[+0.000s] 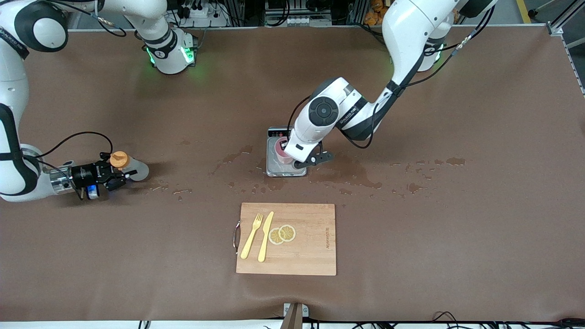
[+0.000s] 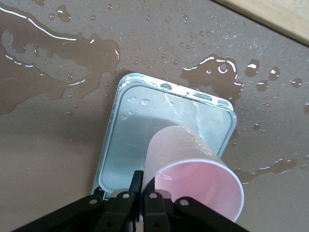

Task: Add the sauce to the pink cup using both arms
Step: 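Carry the pink cup with the left gripper onto the metal scale, then release the cup on the scale and withdraw the left gripper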

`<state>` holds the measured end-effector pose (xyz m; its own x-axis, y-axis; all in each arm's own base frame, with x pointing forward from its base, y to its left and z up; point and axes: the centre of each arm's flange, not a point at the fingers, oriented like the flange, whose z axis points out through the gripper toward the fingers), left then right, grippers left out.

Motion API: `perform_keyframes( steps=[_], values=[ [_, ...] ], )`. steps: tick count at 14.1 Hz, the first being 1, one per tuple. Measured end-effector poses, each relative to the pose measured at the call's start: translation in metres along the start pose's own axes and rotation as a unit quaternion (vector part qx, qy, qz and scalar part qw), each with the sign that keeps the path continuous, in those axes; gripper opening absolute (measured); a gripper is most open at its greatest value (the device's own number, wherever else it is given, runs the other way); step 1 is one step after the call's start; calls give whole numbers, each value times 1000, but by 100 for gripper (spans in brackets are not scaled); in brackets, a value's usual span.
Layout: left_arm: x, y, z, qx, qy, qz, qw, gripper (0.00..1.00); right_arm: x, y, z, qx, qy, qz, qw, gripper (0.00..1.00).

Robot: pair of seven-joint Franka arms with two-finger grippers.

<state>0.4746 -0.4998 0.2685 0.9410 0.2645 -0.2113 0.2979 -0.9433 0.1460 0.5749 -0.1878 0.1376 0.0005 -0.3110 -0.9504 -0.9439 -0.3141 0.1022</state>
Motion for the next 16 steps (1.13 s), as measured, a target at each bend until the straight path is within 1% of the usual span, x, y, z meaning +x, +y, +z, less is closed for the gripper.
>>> perform_keyframes(
  steps=[2, 3, 4, 5, 6, 9, 10, 11, 12, 13, 16],
  values=[
    [-3, 1, 6, 4, -1, 4, 1000, 4, -11, -7, 3, -8, 9, 13, 1000, 40],
    [-4, 1, 7, 5, 0, 6, 1000, 8, -20, -12, 4, -12, 14, 19, 1000, 40],
    [-3, 1, 7, 6, 3, 9, 1000, 16, -30, -16, 5, -16, 19, 23, 999, 40],
    [-3, 2, 6, 8, 8, 14, 1000, 28, -38, -19, 6, -21, 22, 25, 999, 40],
    [-2, 2, 5, 9, 13, 18, 1000, 37, -45, -22, 7, -25, 23, 29, 999, 40],
    [2, 5, -2, 5, 21, 21, 1000, 67, -56, -26, 8, -34, 28, 36, 998, 40],
    [5, 6, -7, 1, 24, 19, 1000, 75, -60, -29, 9, -40, 34, 36, 998, 40],
    [10, 6, -14, -3, 29, 17, 999, 86, -65, -33, 12, -47, 41, 37, 997, 40],
    [17, 4, -24, -8, 36, 14, 999, 95, -72, -37, 15, -53, 49, 43, 996, 40],
    [25, 2, -37, -14, 43, 12, 999, 100, -81, -42, 17, -57, 57, 48, 996, 40],
    [36, -10, -89, -11, 58, 22, 998, 100, -112, -56, 24, -71, 86, 56, 992, 40]
  ],
)
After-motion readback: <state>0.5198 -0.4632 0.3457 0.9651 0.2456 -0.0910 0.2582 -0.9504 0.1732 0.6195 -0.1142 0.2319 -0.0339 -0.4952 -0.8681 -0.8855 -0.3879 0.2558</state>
